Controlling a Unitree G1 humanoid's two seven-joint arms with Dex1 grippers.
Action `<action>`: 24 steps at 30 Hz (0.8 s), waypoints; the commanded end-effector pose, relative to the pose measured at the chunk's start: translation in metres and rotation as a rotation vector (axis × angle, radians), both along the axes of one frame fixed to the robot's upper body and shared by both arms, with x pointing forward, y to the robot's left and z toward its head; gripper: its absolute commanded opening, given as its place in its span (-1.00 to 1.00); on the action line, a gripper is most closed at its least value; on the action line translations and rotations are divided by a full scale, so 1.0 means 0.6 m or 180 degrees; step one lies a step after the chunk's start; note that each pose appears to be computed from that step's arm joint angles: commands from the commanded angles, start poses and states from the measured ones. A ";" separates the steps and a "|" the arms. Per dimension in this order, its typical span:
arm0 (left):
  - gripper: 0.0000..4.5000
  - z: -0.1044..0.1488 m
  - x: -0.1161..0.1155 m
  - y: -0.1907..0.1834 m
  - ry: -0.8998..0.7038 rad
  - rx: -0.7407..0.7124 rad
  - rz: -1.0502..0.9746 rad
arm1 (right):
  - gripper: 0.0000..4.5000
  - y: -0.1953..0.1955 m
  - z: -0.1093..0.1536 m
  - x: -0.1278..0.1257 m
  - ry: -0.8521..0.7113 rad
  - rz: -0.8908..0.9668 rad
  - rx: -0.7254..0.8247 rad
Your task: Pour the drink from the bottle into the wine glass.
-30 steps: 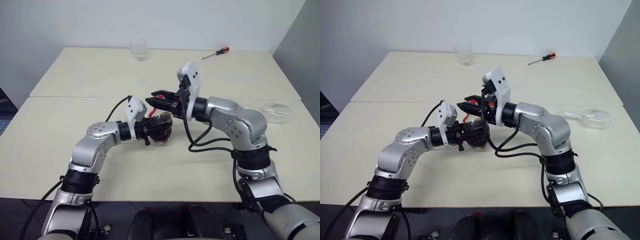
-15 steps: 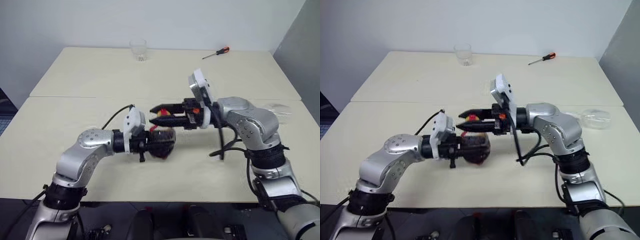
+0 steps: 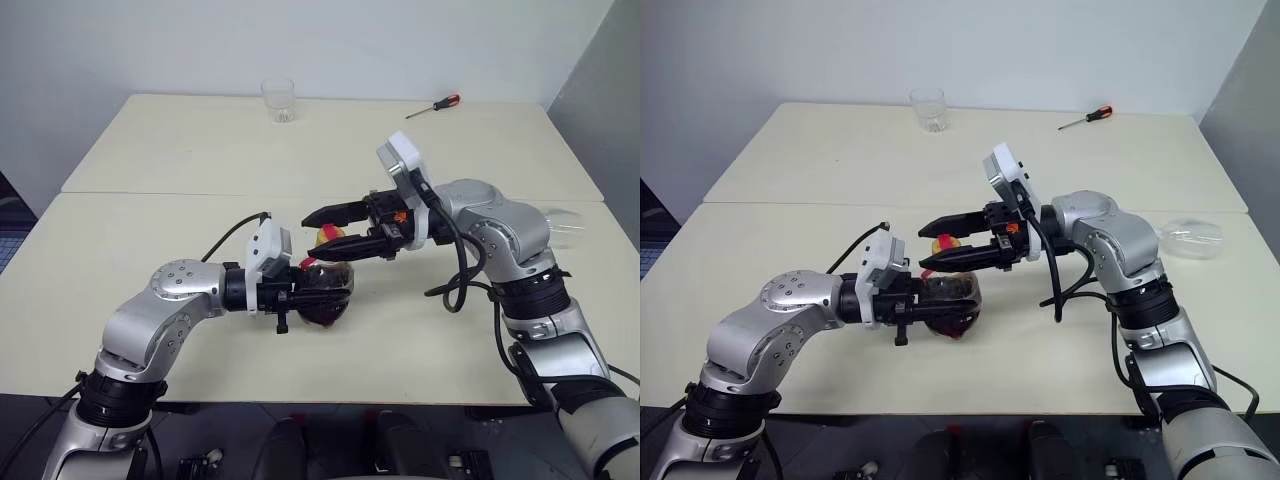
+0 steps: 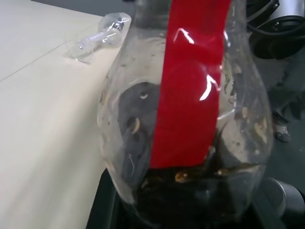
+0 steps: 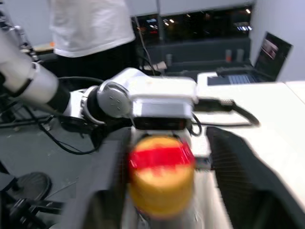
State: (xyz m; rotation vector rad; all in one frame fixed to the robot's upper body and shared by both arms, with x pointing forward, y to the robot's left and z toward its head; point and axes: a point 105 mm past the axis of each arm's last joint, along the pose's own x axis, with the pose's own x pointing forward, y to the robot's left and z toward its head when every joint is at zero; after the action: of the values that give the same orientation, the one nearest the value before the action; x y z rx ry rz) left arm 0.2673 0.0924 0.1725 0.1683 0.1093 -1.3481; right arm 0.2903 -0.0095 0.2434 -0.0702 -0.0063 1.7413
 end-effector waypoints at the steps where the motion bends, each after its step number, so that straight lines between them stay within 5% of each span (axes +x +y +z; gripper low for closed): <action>1: -0.53 0.030 0.009 0.004 -0.0205 -0.0156 0.0057 | 0.80 -0.013 0.022 -0.003 -0.0019 -0.0148 0.0141; 2: -0.53 0.031 0.013 0.005 -0.0210 -0.0161 0.0097 | 0.94 -0.016 0.023 -0.004 0.0005 -0.0184 0.0158; 13: -0.53 0.023 0.066 0.023 -0.0220 -0.0337 0.0766 | 0.95 -0.017 0.053 0.000 0.0098 -0.0895 0.0510; 24: -0.54 0.026 0.080 0.015 -0.0279 -0.0364 0.0750 | 0.95 0.030 0.040 0.038 -0.0250 -0.1652 0.0499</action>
State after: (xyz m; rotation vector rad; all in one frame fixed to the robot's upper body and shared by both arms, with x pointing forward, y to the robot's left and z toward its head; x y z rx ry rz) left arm 0.3163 0.1044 0.1715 0.0890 0.0532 -1.0860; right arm 0.3141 0.0061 0.2524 0.0041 -0.0960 1.2295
